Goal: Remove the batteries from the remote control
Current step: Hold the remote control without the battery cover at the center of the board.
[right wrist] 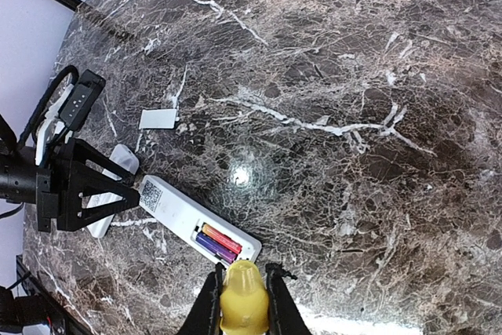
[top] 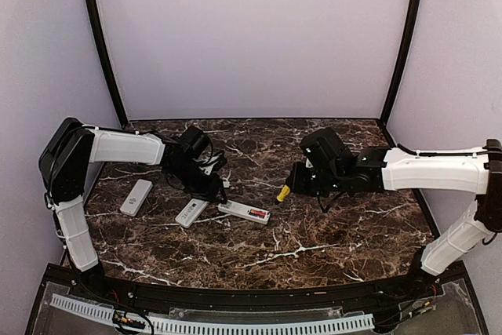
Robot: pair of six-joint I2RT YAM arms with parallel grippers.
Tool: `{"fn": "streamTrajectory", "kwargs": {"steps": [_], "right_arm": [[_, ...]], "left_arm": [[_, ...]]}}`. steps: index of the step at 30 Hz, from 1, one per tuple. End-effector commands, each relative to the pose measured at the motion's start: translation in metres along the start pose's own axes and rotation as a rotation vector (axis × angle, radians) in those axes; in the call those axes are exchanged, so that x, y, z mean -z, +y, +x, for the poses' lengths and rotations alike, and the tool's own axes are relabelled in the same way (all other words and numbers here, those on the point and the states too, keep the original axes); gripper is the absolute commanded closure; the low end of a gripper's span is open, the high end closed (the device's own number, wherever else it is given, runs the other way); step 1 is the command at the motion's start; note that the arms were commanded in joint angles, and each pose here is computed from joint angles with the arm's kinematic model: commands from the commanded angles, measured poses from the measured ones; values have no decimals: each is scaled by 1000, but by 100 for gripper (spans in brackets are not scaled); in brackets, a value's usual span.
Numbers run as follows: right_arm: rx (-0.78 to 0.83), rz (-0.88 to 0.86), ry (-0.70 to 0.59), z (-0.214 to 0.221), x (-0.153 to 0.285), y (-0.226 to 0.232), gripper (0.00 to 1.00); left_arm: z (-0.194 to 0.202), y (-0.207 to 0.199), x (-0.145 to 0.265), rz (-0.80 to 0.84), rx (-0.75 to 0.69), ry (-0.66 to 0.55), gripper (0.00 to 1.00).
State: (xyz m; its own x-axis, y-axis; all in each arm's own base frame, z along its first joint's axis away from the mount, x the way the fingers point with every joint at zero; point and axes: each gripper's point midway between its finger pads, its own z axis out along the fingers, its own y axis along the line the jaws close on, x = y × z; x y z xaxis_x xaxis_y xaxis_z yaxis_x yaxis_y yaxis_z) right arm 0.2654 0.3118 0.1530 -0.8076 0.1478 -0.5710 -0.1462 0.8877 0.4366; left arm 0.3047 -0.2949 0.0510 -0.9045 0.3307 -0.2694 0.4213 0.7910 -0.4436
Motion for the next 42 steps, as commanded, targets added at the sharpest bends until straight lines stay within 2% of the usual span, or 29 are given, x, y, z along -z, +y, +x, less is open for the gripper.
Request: {"fn": "streamTrajectory", "kwargs": {"steps": [1,17,42], "right_arm": [[-7,25,-21,-2,-2,-1,100],[-23,11,-18,-1,-11,4,100],[-54,-2,-67,-13,3,6,100]], "left_arm": [[4,1,-4,12,11,21,59],[7,-1,-9,33,16,42,66],[12,2,-19,22,17,76,76]]}}
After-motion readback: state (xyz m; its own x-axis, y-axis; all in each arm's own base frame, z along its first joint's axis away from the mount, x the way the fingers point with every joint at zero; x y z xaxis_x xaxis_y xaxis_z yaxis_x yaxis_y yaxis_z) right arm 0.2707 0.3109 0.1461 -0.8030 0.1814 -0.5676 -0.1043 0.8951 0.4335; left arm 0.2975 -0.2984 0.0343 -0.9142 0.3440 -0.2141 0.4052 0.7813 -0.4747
